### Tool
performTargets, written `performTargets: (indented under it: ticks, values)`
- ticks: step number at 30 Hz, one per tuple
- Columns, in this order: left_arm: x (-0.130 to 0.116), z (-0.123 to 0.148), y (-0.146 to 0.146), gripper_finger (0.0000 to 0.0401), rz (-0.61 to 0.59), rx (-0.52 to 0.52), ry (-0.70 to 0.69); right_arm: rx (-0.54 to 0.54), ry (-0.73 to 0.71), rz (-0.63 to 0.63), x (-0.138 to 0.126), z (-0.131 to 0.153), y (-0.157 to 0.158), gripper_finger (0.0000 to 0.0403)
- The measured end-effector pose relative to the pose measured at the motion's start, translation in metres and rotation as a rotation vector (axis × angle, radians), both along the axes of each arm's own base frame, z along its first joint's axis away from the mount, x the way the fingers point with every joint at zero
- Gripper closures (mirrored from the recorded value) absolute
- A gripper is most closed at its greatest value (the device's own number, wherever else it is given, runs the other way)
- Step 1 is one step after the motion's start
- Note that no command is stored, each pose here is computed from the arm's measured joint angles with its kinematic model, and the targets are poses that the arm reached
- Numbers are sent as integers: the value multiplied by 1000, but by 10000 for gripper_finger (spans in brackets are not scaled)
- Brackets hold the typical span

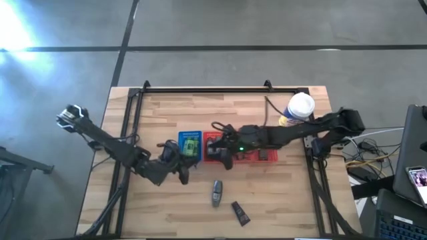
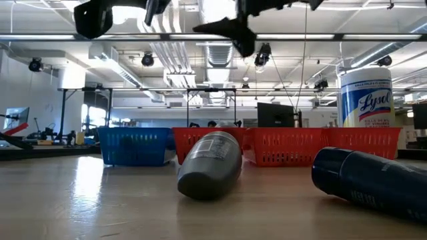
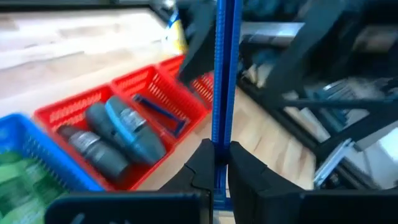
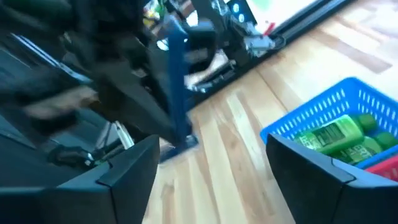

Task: Pick & Place Travel size toiletries
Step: Put the blue razor into the middle red bin

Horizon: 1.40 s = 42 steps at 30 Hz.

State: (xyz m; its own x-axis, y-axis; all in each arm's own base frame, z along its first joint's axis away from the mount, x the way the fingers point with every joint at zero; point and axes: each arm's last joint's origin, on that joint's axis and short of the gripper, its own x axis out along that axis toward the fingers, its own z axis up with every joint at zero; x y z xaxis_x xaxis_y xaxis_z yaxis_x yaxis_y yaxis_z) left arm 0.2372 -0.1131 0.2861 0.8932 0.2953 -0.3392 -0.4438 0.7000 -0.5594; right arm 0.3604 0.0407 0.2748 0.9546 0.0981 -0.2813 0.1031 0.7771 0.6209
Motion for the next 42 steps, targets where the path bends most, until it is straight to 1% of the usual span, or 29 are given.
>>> performTargets:
  ticks: [3, 7, 9, 11, 14, 19, 24, 26, 27, 29, 30, 31, 33, 36, 37, 39, 42]
  values:
    - [2, 2, 4, 378, 2, 11, -7, -15, -16, 23, 18, 3, 1, 103]
    - [4, 0, 4, 378, -1, 22, 8, -31, -51, 32, 32, 13, 3, 97]
    - [5, 4, 3, 378, -3, 15, -11, -42, -50, 32, 36, 14, 3, 101]
    - [4, 2, 3, 378, -6, 20, -2, -37, -47, 35, 37, 17, 0, 114]
    - [4, 4, 2, 378, -7, 16, -17, -20, -20, 28, 37, 20, -5, 153]
    - [10, 13, 0, 378, -11, 25, -34, -9, -3, 60, 37, 20, -10, 245]
    - [25, 17, -7, 375, -10, 64, -16, -25, 14, 81, 35, 20, -10, 335]
    - [32, 16, -10, 370, 2, 58, -12, -35, 44, 81, 32, 21, -10, 368]
    - [35, 15, -12, 365, 11, 44, -14, -44, 66, 70, 28, 22, -10, 378]
    - [42, 13, -15, 347, 35, 8, -27, -70, 115, 42, 22, 24, -12, 378]
    - [45, 12, -16, 334, 43, -1, -27, -99, 165, 23, 17, 23, -13, 377]
    - [48, 12, -19, 319, 45, -7, -31, -125, 225, 2, 11, 20, -14, 377]
    - [52, 14, -23, 284, 70, -21, -50, -168, 298, -45, 3, 19, -19, 379]
    - [57, 14, -24, 228, 134, -2, -62, -208, 429, -118, -16, 20, -23, 382]
    - [58, 14, -23, 209, 152, 15, -54, -200, 469, -151, -21, 20, -25, 382]
    - [59, 16, -24, 173, 159, 22, -48, -149, 569, -207, -29, 10, -34, 383]
    - [60, 13, -25, 130, 152, -21, -39, -13, 669, -282, -37, -14, -54, 382]
